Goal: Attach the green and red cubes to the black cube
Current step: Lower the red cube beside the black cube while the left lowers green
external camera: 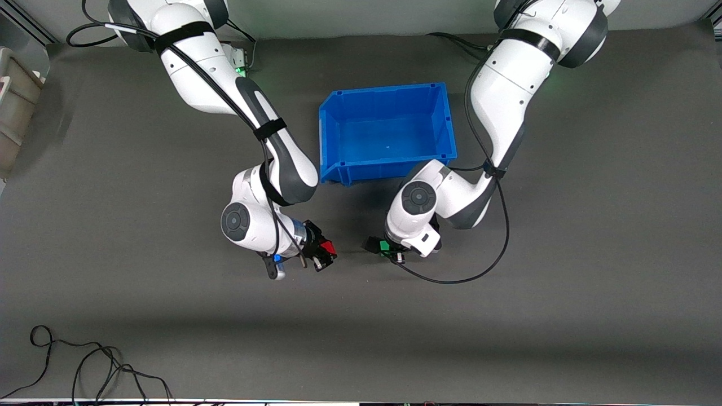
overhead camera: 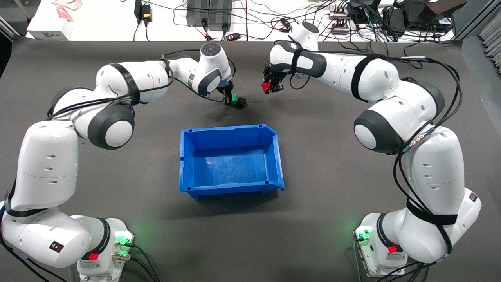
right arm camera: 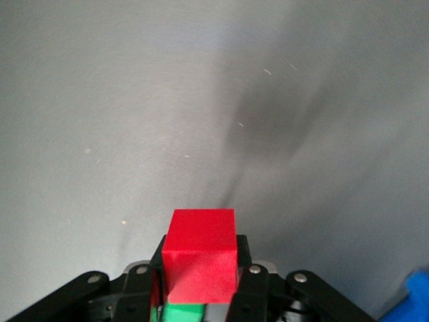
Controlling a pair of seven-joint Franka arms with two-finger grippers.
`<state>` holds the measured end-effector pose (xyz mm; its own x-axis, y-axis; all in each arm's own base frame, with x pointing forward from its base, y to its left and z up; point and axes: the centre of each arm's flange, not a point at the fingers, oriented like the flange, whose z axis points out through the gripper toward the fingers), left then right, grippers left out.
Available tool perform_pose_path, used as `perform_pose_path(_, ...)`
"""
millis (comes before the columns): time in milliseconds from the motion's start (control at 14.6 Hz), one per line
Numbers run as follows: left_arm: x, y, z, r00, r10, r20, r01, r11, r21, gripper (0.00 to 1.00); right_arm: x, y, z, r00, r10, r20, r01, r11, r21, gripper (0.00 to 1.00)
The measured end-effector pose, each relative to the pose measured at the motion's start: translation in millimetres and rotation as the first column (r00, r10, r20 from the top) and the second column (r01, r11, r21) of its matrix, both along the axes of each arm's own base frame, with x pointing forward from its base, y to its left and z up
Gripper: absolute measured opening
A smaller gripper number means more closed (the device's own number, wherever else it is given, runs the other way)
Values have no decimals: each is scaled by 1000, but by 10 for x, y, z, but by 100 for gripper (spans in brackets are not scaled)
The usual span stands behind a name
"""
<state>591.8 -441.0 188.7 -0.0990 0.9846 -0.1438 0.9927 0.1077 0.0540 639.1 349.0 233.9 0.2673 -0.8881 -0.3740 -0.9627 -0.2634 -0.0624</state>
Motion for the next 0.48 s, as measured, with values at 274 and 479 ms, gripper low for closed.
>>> perform_pose_path(274,-32,-18,-81,1000,-26,4,26,999,19,40,-3,63,-90,988,-145,-50,149,985,81,40)
perform_pose_path(479,-33,-21,-83,1000,-29,5,29,999,20,40,-100,269,-376,983,-183,-9,183,980,82,40)
